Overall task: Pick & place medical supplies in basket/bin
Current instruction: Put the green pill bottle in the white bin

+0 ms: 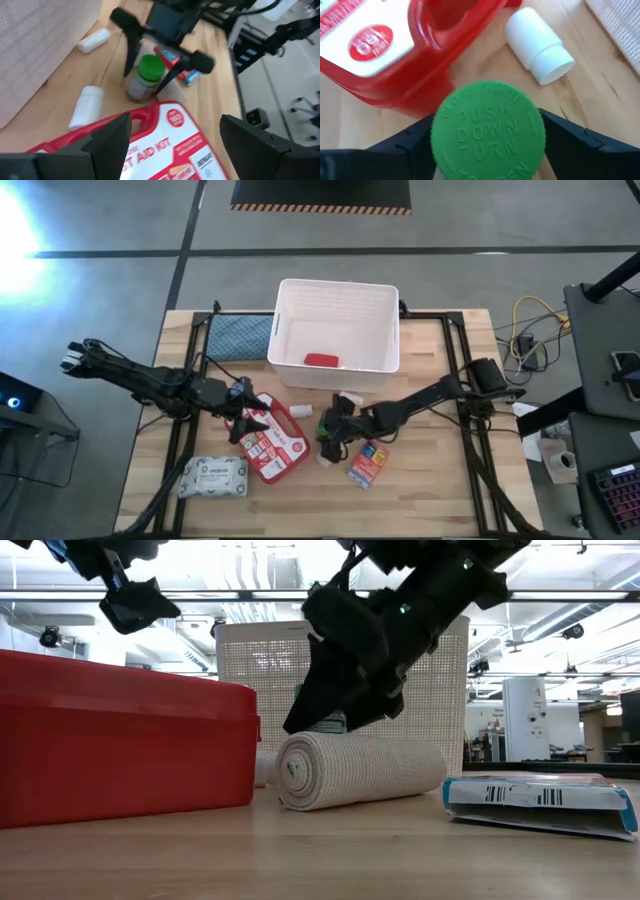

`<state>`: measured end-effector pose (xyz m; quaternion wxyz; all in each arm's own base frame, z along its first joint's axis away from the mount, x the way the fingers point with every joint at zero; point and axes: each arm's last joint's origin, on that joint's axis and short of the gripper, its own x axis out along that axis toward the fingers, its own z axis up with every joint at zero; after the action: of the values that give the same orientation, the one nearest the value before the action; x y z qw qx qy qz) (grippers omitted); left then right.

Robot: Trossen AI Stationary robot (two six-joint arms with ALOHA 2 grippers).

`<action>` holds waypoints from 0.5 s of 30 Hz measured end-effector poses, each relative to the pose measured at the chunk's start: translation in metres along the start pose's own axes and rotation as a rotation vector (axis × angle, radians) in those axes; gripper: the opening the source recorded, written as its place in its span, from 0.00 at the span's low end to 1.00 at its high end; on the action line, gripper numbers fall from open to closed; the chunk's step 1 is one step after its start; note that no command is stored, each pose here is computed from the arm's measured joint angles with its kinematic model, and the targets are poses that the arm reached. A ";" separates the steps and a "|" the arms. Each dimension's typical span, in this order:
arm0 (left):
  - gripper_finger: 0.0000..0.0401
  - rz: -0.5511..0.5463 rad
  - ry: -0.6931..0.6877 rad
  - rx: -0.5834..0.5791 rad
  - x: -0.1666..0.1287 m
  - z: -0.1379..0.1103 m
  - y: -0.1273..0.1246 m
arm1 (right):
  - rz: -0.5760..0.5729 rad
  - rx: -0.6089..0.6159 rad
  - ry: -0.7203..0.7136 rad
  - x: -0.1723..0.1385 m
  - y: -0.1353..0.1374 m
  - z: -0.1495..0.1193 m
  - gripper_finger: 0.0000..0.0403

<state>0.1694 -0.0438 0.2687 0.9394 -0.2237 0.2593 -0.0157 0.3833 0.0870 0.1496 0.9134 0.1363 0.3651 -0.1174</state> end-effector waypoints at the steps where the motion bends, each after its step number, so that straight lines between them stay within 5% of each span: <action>1: 0.70 0.006 0.001 0.000 0.000 0.000 0.000 | 0.005 0.001 -0.001 -0.001 0.000 0.001 0.69; 8: 0.70 0.024 0.001 0.001 0.001 -0.002 0.002 | 0.035 0.032 0.055 -0.008 0.003 0.007 0.53; 15: 0.70 0.028 0.007 0.002 0.001 -0.004 0.003 | -0.033 -0.023 0.031 -0.033 0.012 0.050 0.52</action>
<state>0.1687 -0.0431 0.2641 0.9388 -0.2191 0.2658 -0.0037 0.3957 0.0855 0.2097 0.9072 0.1214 0.3826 -0.1261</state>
